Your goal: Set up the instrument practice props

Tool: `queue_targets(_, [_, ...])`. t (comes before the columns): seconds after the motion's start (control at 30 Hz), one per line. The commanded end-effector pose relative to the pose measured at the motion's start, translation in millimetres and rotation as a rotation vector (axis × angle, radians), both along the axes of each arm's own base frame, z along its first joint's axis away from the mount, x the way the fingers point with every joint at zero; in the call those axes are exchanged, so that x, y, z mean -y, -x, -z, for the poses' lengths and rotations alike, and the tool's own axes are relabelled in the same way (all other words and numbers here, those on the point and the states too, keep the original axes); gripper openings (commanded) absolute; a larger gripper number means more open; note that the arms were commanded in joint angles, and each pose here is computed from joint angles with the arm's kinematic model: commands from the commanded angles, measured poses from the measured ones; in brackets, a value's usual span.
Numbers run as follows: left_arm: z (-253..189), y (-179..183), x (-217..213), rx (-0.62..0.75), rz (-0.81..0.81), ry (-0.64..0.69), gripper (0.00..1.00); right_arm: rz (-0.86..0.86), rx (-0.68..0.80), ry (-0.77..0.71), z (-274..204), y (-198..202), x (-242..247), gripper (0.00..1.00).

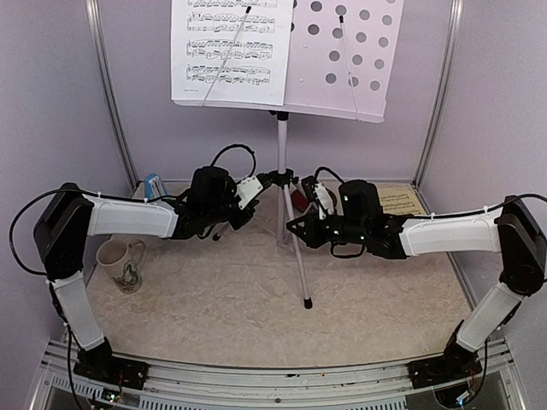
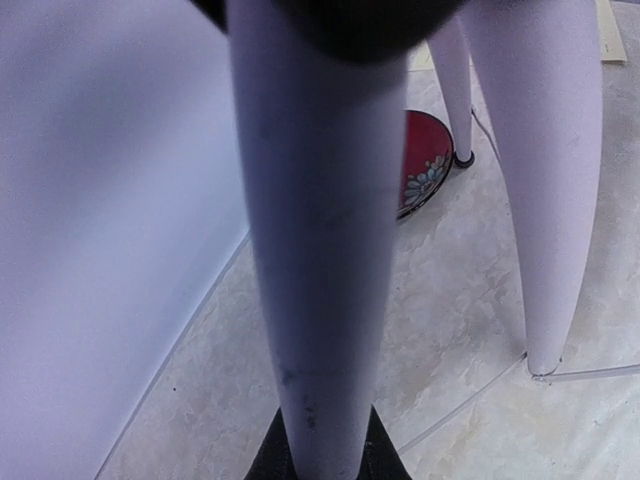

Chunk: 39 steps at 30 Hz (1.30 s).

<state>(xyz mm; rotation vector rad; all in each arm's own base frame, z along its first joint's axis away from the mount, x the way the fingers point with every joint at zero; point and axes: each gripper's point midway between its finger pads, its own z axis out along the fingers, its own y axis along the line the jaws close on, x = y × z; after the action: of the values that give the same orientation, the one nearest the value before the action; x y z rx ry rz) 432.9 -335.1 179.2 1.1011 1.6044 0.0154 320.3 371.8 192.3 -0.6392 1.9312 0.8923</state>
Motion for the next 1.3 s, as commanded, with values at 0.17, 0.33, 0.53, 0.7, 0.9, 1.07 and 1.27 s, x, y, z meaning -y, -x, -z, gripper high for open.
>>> queue_targets(0.17, [-40, -24, -66, 0.092, -0.14, -0.002, 0.0, -0.129, 0.026, -0.093, -22, 16, -74, 0.0])
queue_targets(0.33, [-38, -25, -95, 0.092, -0.172, -0.006, 0.0, -0.151, 0.017, -0.112, -19, 16, -100, 0.0])
queue_targets(0.53, [-35, -24, -99, 0.094, -0.152, -0.035, 0.0, -0.171, 0.0, -0.117, -13, 22, -120, 0.0])
queue_targets(0.7, [-40, -18, -98, 0.101, -0.138, -0.01, 0.06, -0.161, -0.002, -0.121, -15, 26, -116, 0.0])
queue_targets(0.9, [-42, -7, -87, 0.087, -0.12, 0.034, 0.39, -0.183, 0.002, -0.135, -20, 32, -117, 0.09])
queue_targets(1.07, [-53, 6, -89, 0.092, -0.133, 0.107, 0.6, -0.184, 0.027, -0.155, -36, 35, -112, 0.4])
queue_targets(1.27, [-69, 31, -97, 0.071, -0.16, 0.215, 0.73, -0.137, 0.083, -0.17, -65, 33, -80, 0.61])
